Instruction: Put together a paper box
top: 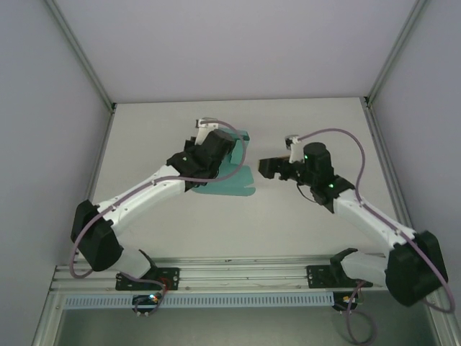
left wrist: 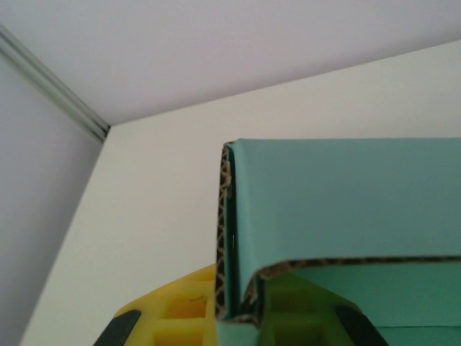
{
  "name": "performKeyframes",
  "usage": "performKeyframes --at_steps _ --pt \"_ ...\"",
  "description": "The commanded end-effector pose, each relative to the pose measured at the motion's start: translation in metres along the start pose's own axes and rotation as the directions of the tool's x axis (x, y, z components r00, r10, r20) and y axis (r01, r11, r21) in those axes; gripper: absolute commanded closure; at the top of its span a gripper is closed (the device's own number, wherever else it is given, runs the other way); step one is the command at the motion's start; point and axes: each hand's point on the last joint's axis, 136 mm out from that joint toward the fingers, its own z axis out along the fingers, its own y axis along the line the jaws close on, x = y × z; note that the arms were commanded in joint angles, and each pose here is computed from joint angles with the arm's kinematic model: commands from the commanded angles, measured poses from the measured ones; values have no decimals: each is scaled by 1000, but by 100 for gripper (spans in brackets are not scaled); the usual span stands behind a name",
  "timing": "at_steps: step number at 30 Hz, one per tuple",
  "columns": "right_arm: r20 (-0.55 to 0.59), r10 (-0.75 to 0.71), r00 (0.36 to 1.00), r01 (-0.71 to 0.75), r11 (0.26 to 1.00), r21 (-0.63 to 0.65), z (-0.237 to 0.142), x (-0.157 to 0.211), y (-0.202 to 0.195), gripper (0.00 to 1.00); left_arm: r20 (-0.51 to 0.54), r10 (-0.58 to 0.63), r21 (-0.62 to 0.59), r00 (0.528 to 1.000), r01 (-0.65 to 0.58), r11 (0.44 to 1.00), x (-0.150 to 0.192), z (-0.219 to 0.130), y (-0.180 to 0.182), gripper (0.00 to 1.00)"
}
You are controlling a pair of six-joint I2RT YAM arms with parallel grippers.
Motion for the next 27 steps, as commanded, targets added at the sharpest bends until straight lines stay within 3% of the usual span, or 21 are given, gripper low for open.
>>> performKeyframes --at_steps 1,4,12,15,18,22,27 --pt "-10 -59 998 57 989 -133 22 -10 33 14 25 -179 44 984 178 983 -9 -12 3 100" --pt "-17 -98 995 95 986 -141 40 -12 42 20 24 -160 42 987 159 986 -6 -15 -1 100" --pt "-6 -112 994 112 992 -58 76 -22 27 47 -13 -132 107 991 133 985 6 -11 -17 100" --pt "1 -142 990 142 989 34 77 -24 19 49 -16 -123 96 992 124 988 7 -10 -16 100" --pt "18 -166 986 162 977 141 73 -27 8 61 -22 -115 86 993 117 989 9 -7 -17 100" --pt "19 -192 981 183 957 227 65 -30 1 65 -35 -130 61 991 132 989 12 -4 -16 100" --pt "64 -171 983 129 899 419 57 -36 -20 87 -65 -196 103 978 202 974 16 -6 -28 100"
